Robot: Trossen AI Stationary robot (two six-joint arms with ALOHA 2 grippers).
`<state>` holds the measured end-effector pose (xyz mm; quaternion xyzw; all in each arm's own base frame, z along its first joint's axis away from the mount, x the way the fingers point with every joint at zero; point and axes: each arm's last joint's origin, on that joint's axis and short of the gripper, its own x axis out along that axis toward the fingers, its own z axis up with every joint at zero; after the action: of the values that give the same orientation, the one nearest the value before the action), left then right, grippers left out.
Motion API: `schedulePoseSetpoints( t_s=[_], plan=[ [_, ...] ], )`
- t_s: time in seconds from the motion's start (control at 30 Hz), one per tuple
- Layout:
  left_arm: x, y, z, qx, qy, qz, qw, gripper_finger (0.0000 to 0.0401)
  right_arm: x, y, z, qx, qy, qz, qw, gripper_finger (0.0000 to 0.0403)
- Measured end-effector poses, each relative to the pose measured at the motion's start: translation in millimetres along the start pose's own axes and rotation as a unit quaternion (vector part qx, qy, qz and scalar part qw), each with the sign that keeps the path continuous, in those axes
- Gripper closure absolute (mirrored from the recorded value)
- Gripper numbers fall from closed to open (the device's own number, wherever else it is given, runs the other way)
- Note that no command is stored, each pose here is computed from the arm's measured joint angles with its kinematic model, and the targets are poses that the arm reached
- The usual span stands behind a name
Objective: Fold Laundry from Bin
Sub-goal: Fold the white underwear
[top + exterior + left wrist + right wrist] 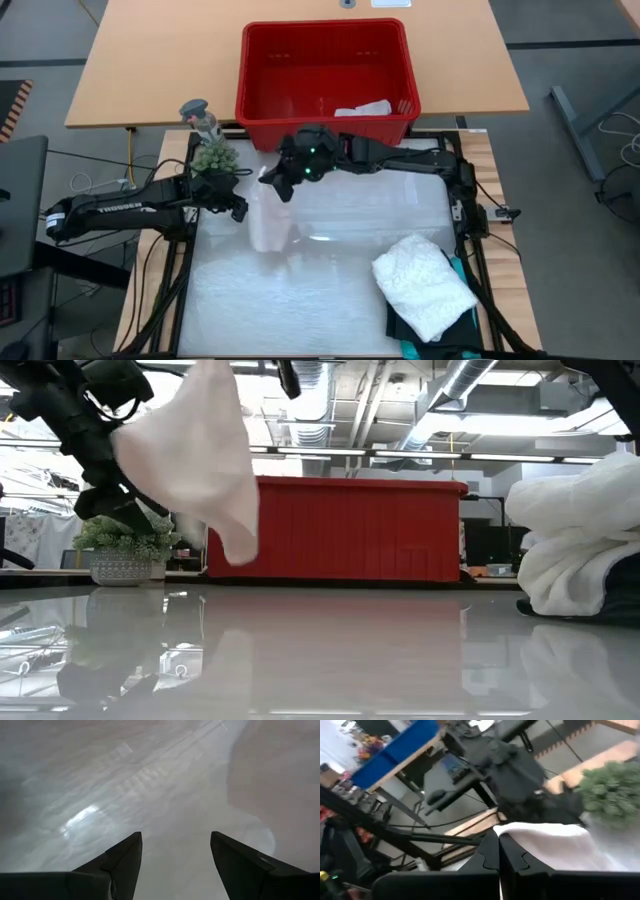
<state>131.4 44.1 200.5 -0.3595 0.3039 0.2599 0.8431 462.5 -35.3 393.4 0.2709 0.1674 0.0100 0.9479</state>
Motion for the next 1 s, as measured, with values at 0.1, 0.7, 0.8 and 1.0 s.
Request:
schedulePoseSetpoints(
  t_s=[0.1,0.7,0.8,1.0],
  plan=[
    [0,0,0,-0.002,0.001,0.001,1.000,0.0176,0,8,1,-0.004,-0.011,0.025,1.000,0.0388],
    [0,1,-1,0.000,-0.001,0.013,1.000,0.0176,13,-49,-156,0.113,0.382,-0.150,0.905,0.0364],
    [0,2,-1,0.003,-0.004,0.017,1.000,0.0176,7,-43,-173,0.059,0.434,-0.170,0.883,0.0357],
    [0,0,1,0.006,-0.017,0.013,1.000,0.0176,-6,-27,-171,-0.003,0.474,-0.142,0.869,0.0317]
  ],
)
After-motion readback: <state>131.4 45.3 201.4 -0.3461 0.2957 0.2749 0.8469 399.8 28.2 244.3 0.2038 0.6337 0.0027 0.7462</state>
